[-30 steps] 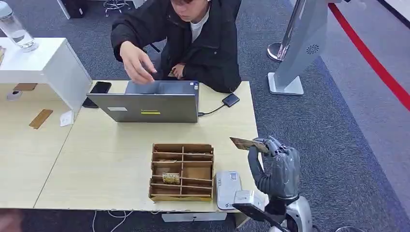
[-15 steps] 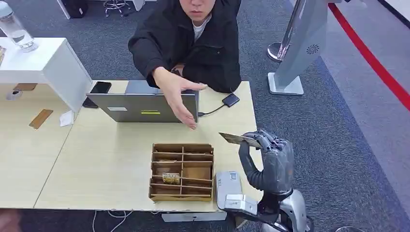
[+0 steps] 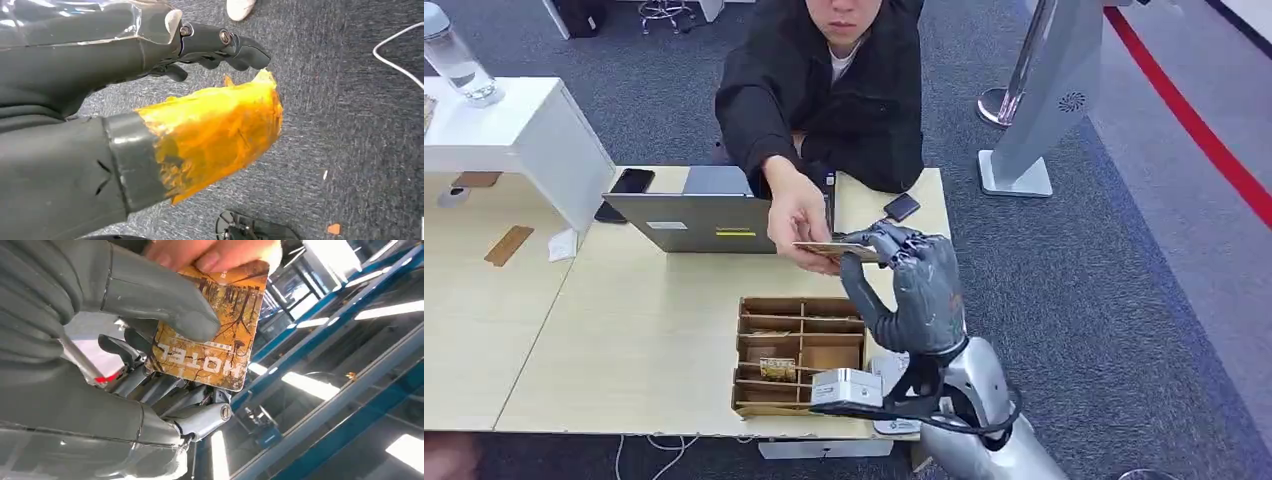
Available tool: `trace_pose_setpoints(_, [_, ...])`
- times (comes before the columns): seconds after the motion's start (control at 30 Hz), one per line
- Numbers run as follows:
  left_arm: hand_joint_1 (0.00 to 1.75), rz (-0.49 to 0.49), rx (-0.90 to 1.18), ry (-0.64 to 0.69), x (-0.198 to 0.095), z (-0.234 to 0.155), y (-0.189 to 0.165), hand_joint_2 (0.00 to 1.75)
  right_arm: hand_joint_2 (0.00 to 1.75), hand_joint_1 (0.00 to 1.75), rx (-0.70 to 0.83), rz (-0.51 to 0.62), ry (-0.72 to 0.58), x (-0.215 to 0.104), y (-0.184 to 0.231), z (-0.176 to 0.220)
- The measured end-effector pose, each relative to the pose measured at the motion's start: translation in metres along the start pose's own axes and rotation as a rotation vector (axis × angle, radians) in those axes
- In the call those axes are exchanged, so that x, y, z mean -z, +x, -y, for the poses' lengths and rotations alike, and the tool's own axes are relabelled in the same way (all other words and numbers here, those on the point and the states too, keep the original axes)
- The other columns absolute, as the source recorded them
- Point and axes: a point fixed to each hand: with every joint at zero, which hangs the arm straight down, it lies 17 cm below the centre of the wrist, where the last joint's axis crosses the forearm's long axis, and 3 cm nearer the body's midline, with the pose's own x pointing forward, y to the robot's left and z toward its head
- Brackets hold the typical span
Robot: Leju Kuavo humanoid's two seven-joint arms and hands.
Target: Pass the card to the sensor for recognition and then transmit it.
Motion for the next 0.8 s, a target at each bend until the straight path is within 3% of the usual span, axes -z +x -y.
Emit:
trace_pose_setpoints(0.3, [0.0,0.005,0.029,-0.007,0.001,0.001,0.005,0.0,1.75,1.75,-0.007,-0.029,0.058,0.013,-0.005,-0.025])
trace_pose_setpoints(0.8, [0.0,0.008,0.031,-0.008,0.001,0.002,0.006,0.0,1.75,1.75,-0.007,-0.042,0.073,0.015,-0.008,-0.034])
